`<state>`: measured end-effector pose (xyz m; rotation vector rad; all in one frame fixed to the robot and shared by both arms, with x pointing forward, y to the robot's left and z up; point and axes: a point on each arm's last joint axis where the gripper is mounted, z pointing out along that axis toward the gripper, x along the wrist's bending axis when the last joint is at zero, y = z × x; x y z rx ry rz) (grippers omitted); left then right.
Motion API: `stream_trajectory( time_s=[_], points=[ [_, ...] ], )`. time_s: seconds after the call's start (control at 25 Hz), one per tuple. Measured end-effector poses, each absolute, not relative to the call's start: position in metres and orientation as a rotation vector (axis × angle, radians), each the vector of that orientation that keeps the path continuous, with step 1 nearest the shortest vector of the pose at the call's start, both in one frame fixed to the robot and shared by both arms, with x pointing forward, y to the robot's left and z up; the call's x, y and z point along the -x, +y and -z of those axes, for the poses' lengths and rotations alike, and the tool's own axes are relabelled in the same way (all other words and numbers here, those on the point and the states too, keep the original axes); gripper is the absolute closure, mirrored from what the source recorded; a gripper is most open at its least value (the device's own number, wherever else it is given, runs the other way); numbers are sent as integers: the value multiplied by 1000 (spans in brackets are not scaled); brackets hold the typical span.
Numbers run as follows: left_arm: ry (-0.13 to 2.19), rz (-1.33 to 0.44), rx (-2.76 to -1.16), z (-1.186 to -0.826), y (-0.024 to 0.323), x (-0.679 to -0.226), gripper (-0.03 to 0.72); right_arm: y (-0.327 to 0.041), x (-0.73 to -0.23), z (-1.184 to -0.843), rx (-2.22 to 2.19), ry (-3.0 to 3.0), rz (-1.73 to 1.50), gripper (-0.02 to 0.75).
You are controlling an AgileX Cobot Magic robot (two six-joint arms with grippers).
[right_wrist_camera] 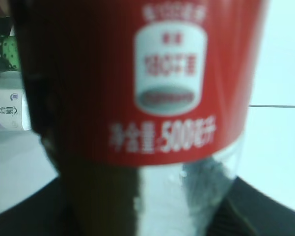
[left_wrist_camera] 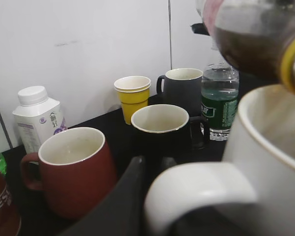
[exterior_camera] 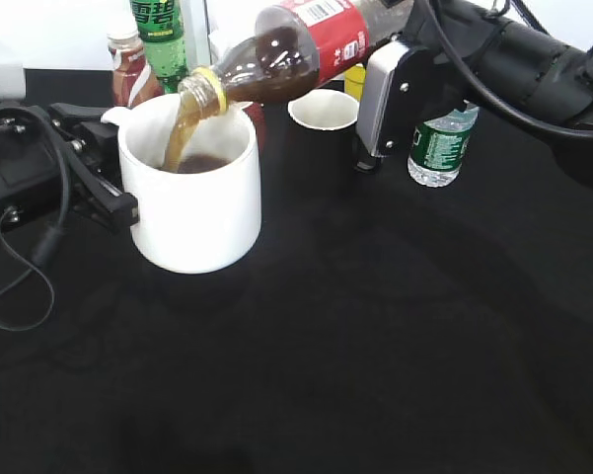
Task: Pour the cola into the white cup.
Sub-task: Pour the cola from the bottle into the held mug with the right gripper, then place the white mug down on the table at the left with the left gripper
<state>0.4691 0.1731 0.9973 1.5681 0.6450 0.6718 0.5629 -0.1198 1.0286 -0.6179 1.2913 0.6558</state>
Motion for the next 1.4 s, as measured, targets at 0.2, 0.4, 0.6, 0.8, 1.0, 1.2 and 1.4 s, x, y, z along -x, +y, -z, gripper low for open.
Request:
stream_trajectory(
  time_s=[0.2,0.4,0.6,0.8,1.0,1.2,1.4],
  points=[
    [644,-671,-1570,-997,173,-469,627,-120,-564,-1030,613,1285,-655,353],
    [655,-676,-1542,-999,174,-470,627,-118,-562,-1030,553,1323,-763,353],
    [656,-679,-1515,-1001,174,-470,627,-116,-560,-1027,526,1393,-865,353],
    [652,-680,-1508,-1002,174,-470,627,-116,-561,-1023,312,1542,-1106,353],
    [665,-681,-1509,-1001,175,-471,627,-116,-561,-1023,-280,1704,-1648,353],
    [713,-682,-1531,-998,177,-472,627,-114,-558,-1027,-579,1693,-1962,353],
    [717,-681,-1534,-997,177,-472,627,-133,-534,-1034,-690,1743,-1892,353]
  ],
)
